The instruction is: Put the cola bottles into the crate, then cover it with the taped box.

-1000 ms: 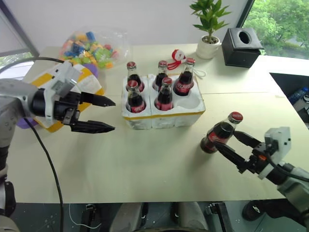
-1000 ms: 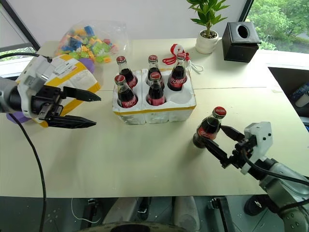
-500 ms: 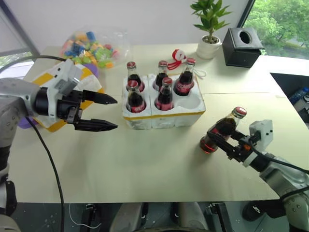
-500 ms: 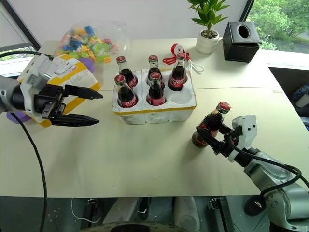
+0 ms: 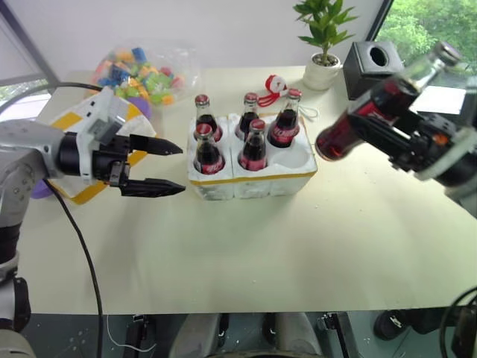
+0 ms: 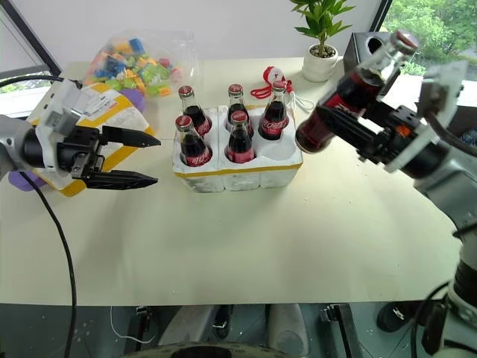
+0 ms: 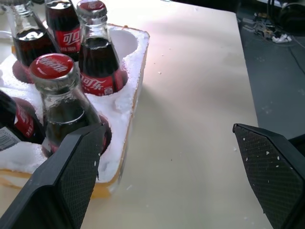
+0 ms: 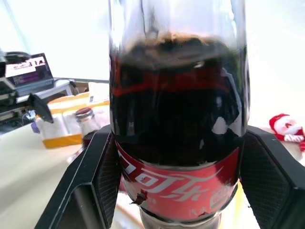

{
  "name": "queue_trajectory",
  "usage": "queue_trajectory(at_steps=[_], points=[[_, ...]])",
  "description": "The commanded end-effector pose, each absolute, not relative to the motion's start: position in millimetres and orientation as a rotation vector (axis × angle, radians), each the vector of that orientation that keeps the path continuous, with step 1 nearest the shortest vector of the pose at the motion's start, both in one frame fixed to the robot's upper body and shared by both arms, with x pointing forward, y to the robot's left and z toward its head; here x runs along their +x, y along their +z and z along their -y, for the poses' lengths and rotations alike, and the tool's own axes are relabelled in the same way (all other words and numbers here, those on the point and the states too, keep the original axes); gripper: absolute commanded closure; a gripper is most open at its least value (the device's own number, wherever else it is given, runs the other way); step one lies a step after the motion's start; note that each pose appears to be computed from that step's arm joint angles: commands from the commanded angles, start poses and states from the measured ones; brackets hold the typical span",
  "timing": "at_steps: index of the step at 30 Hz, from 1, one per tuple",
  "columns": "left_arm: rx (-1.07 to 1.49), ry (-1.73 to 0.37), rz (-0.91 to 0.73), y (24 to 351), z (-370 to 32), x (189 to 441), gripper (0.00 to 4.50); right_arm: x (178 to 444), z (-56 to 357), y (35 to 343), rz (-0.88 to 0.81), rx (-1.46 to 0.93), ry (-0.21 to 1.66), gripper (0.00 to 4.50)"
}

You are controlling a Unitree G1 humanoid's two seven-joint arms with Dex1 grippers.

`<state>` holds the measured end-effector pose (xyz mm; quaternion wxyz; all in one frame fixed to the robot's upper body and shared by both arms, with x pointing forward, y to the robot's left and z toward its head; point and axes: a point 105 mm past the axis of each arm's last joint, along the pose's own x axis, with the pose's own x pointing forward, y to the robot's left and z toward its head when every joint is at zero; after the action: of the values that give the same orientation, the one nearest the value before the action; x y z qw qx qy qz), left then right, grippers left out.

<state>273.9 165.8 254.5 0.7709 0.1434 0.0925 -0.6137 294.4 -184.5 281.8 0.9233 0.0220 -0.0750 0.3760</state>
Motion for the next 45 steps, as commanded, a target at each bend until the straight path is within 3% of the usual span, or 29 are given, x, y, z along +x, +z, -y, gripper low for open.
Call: queue_trajectory(at_steps=[1,9,15,25,32,34,36,40,45], points=[[0.347,-1.311,-0.135,267,-166,274,0.00,315,169,286,0.183,-0.019,0.769,1.64],[0.347,-1.280,-0.113,271,-168,273,0.00,355,153,256,0.120,-0.026,0.766,1.64],[0.344,-1.264,-0.102,271,-168,273,0.00,355,145,240,0.089,-0.029,0.804,1.64],[0.344,-1.250,-0.086,273,-168,276,0.00,354,140,249,0.121,0.025,0.834,1.64],[0.348,-1.247,-0.085,270,-168,277,0.00,361,151,222,0.045,-0.013,0.783,1.64],[0.349,-1.245,-0.088,269,-168,277,0.00,360,153,210,0.015,-0.030,0.783,0.63],[0.349,-1.252,-0.094,267,-168,276,0.00,358,152,203,0.001,-0.044,0.787,0.09],[0.347,-1.267,-0.099,265,-166,274,0.00,358,154,203,0.012,-0.053,0.776,0.09],[0.378,-1.195,-0.094,266,-174,279,0.00,347,169,230,0.053,-0.137,0.799,0.09]])
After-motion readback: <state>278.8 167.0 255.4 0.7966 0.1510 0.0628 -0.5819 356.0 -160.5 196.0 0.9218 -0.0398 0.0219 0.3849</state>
